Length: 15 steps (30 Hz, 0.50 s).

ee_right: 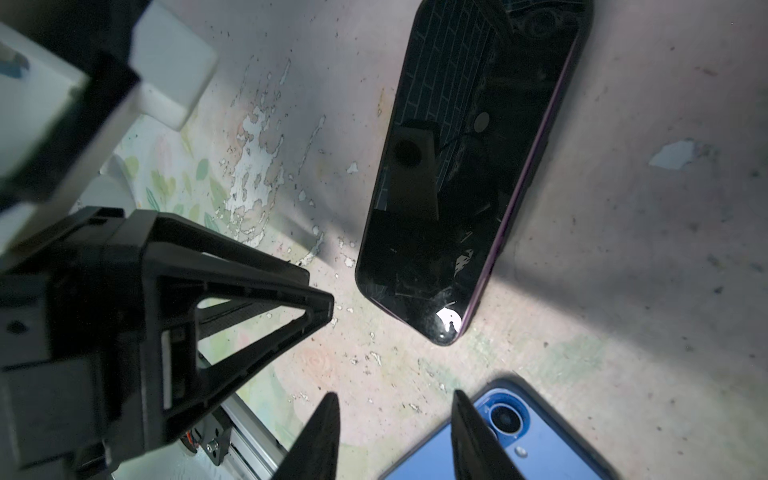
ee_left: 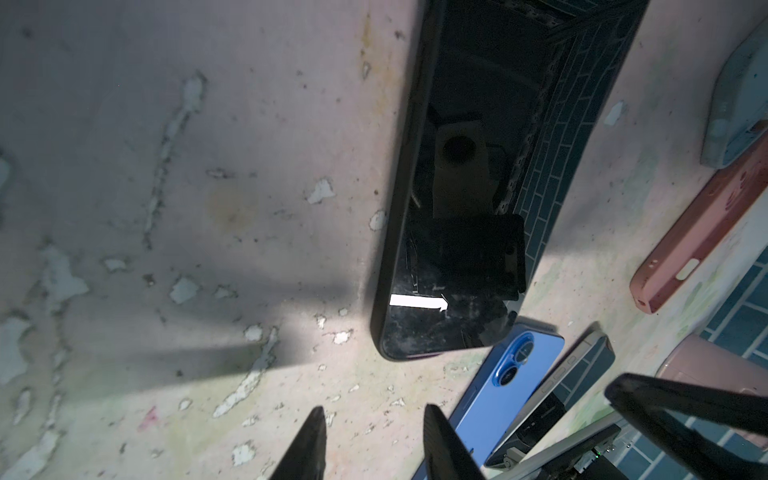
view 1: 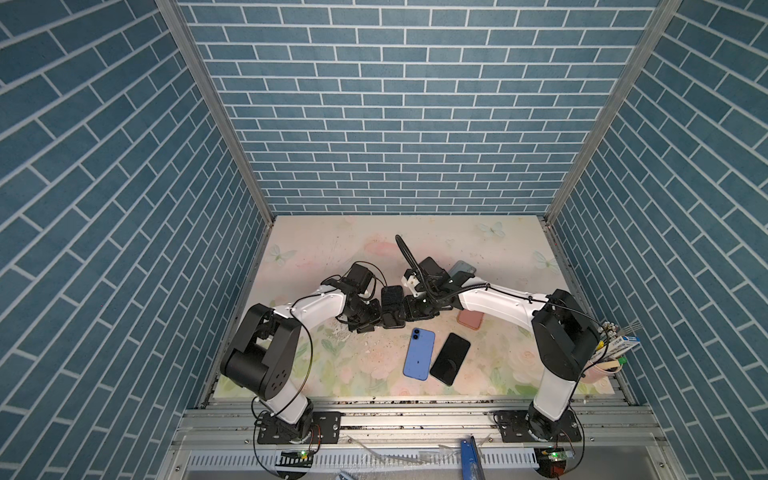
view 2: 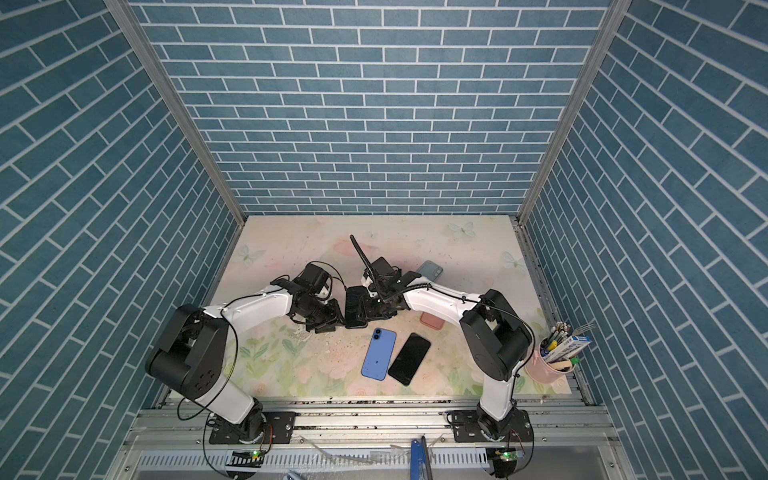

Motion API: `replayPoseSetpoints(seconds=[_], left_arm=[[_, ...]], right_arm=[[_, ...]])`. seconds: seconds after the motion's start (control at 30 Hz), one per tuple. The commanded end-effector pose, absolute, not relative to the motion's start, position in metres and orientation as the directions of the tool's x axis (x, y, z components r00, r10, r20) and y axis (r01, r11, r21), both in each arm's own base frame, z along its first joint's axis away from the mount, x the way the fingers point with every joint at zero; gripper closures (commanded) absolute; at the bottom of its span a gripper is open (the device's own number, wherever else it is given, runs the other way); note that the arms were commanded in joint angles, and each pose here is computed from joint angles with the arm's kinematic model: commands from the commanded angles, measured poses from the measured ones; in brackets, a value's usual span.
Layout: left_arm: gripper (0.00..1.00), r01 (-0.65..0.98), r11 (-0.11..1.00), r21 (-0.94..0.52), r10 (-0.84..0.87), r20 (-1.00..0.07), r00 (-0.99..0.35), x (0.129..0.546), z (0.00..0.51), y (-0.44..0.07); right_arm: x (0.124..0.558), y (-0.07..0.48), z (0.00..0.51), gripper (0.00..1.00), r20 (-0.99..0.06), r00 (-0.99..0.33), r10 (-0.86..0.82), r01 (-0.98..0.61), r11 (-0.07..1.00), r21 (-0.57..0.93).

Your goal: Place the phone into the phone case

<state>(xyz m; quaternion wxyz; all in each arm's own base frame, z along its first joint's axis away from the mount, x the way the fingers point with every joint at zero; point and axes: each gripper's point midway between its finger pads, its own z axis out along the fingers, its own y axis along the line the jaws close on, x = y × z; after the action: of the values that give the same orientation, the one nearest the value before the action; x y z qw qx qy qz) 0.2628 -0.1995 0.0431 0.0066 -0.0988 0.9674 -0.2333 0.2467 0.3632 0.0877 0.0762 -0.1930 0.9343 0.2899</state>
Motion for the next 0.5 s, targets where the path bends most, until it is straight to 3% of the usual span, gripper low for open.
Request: replayPoseSetpoints(seconds=[0.0,0.17,0.47], left_arm=[[0.59,-0.185,0.879,-0.441,-0.188,0.036,-0.981,0.265,0.044,-0.199],[0.58,-0.134,0.895,-0.426,-0.125,0.049,-0.991,0.259,0.056,-0.198],[0.58,-0.115,0.900,-0.420,-0.082,0.095,-0.992,0.249,0.057,-0.198]], right_arm=[[0.249,0.365,0.100,0.55,-0.287,-0.893,-0.346,-0.448,0.732,0.514],[0.253,0.368,0.122,0.54,-0.311,-0.893,-0.326,-0.448,0.722,0.528],[0.238,0.371,0.130,0.54,-0.239,-0.906,-0.349,-0.422,0.699,0.577]])
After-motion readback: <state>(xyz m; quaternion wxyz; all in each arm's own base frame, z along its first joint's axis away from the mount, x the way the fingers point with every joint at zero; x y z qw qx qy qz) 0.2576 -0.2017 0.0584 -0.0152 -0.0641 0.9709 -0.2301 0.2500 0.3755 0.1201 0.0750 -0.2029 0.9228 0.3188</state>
